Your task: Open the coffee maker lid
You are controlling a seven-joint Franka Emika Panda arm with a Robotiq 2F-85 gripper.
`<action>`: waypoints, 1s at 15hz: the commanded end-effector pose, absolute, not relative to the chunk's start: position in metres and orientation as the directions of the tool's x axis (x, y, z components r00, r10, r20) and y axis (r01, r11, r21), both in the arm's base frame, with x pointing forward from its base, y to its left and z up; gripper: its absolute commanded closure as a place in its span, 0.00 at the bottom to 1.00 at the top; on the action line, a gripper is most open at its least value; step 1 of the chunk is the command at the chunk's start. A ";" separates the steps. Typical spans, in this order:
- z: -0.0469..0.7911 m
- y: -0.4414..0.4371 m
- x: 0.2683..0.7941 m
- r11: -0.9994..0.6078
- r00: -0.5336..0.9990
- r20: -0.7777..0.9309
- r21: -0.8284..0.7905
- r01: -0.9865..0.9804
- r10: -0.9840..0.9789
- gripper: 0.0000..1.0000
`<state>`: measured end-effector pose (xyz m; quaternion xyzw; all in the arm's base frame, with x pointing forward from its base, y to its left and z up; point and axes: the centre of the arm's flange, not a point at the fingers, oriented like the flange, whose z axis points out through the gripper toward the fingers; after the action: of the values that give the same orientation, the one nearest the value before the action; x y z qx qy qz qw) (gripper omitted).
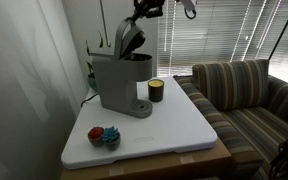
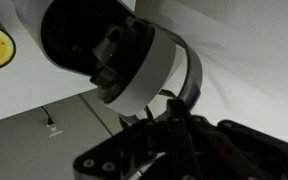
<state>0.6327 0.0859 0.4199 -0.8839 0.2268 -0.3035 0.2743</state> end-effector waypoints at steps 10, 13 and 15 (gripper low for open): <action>0.408 0.100 0.664 -0.766 0.738 0.402 -0.597 -0.238 -0.543 1.00; 0.407 0.100 0.664 -0.764 0.738 0.399 -0.599 -0.240 -0.544 1.00; 0.407 0.099 0.663 -0.763 0.737 0.399 -0.600 -0.241 -0.546 1.00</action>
<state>0.6505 0.0959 0.4254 -0.8863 0.2193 -0.3075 0.2682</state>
